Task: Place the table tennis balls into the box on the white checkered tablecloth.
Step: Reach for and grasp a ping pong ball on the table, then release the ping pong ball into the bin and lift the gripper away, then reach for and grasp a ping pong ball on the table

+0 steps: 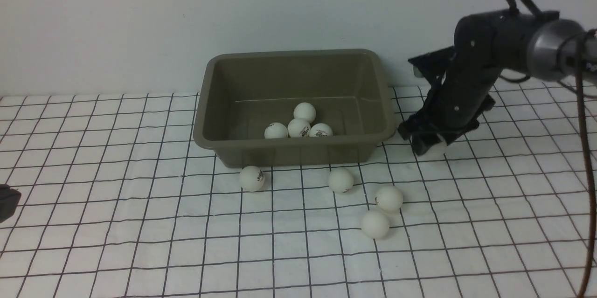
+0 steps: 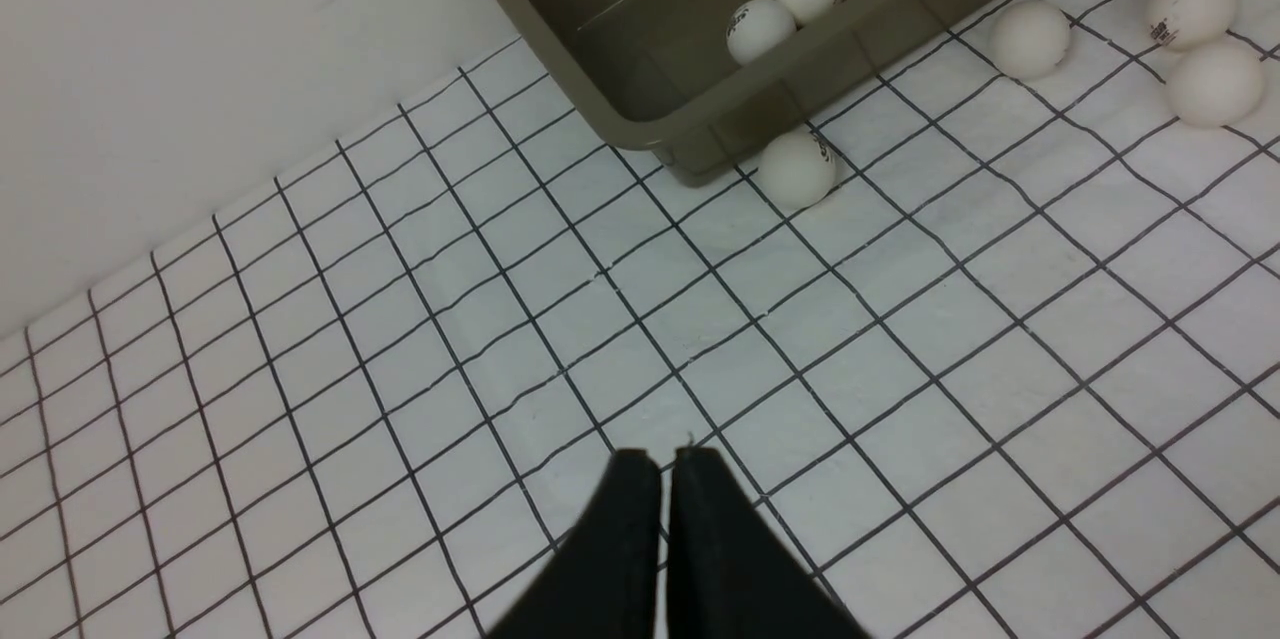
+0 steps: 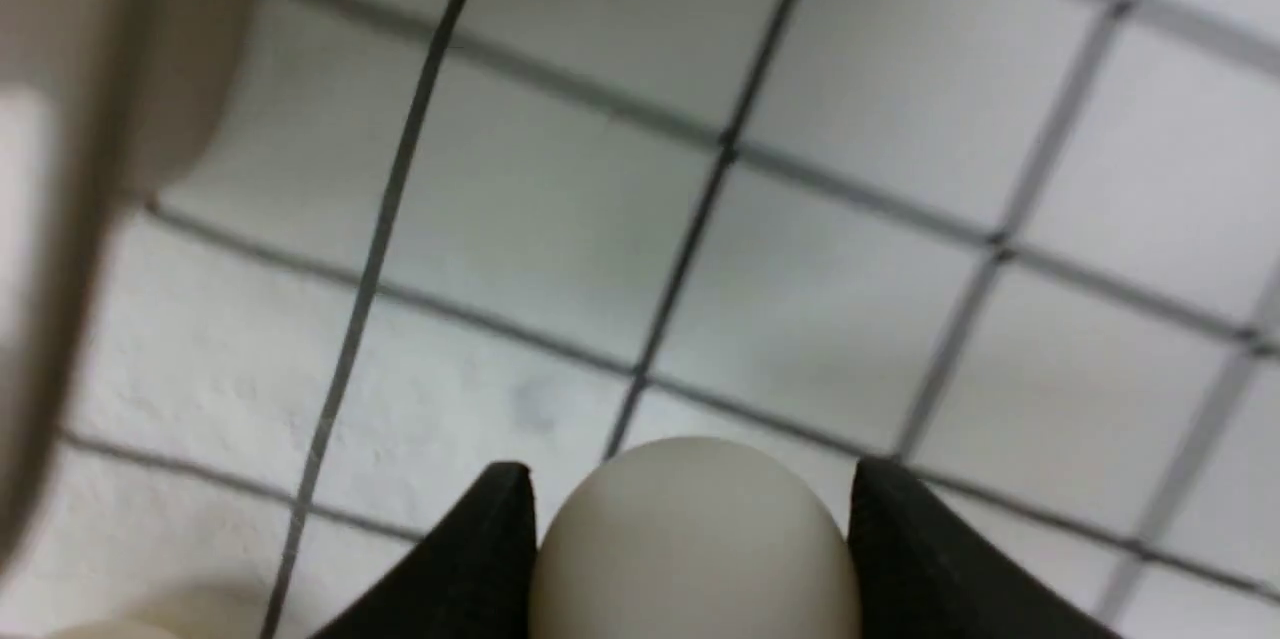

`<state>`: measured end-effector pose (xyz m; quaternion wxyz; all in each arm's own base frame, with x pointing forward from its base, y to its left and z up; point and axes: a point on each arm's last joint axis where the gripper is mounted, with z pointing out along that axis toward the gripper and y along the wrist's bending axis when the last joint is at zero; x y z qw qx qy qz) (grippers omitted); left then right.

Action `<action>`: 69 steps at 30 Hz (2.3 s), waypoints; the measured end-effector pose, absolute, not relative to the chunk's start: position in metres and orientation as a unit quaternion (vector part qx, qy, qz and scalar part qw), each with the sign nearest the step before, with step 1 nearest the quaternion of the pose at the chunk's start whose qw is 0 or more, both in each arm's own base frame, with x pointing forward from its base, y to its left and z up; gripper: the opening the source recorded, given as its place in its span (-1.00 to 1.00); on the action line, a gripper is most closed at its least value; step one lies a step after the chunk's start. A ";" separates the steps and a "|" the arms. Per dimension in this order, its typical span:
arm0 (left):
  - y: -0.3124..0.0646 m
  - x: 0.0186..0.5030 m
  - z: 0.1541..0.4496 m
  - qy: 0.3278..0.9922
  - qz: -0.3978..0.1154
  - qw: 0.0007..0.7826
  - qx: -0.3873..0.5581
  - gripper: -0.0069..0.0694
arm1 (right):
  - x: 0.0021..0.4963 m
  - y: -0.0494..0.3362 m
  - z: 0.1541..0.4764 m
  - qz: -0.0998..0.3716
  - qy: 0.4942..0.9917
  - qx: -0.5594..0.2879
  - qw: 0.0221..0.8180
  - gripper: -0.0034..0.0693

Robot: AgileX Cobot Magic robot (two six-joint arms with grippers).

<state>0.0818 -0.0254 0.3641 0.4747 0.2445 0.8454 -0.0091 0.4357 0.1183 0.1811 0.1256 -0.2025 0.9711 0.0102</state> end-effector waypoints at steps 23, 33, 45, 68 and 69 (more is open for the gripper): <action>-0.025 0.082 0.364 0.846 -0.009 0.473 0.245 -0.83 | 0.452 0.239 0.252 0.071 0.902 -0.300 0.303 0.09; -0.025 0.082 0.364 0.847 -0.009 0.472 0.245 -0.83 | 0.454 0.241 0.247 0.057 0.904 -0.311 0.287 0.47; -0.025 0.081 0.363 0.848 -0.009 0.470 0.245 -0.83 | 0.427 0.218 0.352 0.028 0.900 -0.286 0.328 0.46; -0.028 0.079 0.362 0.853 -0.034 0.460 0.244 -0.83 | 0.341 0.175 0.254 0.008 0.950 -0.282 0.134 0.36; -0.029 0.079 0.362 0.853 -0.035 0.460 0.243 -0.83 | 0.340 0.175 0.248 0.010 0.950 -0.279 0.136 0.36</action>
